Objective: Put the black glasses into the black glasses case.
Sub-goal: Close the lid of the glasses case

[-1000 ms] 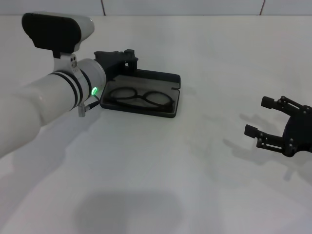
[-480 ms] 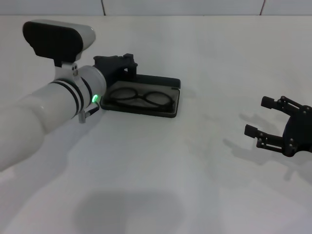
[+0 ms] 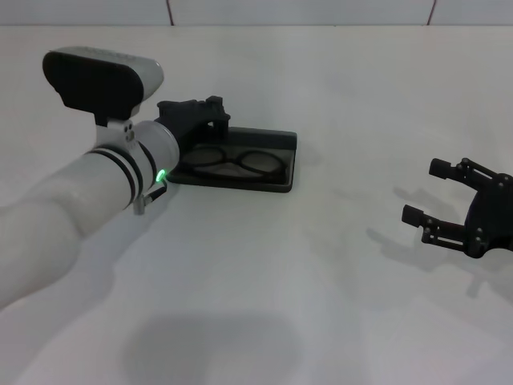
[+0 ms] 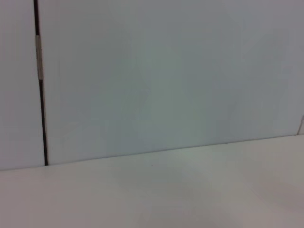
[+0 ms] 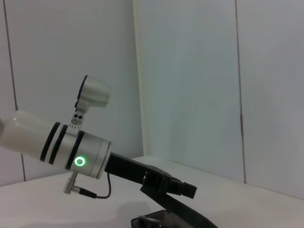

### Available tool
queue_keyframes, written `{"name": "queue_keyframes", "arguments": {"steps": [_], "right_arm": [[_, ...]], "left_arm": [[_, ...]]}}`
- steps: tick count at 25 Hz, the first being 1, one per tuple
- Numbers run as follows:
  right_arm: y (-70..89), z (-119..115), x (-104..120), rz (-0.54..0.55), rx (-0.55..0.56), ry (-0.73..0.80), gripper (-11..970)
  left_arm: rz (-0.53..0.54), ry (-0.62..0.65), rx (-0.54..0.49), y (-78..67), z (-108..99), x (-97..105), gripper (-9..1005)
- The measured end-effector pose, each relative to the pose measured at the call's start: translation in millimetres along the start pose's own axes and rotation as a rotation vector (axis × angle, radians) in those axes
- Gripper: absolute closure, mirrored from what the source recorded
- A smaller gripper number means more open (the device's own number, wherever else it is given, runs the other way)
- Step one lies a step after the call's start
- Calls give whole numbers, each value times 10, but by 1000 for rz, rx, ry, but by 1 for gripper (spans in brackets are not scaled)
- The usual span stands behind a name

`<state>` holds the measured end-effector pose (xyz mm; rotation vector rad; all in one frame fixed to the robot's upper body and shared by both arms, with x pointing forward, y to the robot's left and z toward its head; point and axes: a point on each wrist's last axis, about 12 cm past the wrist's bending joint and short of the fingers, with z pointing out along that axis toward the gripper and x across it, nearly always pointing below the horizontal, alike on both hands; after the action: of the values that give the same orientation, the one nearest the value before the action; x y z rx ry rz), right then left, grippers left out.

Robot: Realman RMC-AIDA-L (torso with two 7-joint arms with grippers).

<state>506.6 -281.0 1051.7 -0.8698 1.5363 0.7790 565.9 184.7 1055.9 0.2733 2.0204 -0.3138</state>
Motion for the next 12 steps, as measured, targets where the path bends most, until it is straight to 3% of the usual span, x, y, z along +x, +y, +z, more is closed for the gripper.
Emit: {"name": "queue_keyframes", "arguments": {"steps": [12], "right_arm": [[-1, 5, -5, 0, -2, -2, 107]], "left_arm": [[14, -5, -4, -47, -26, 108, 902]]}}
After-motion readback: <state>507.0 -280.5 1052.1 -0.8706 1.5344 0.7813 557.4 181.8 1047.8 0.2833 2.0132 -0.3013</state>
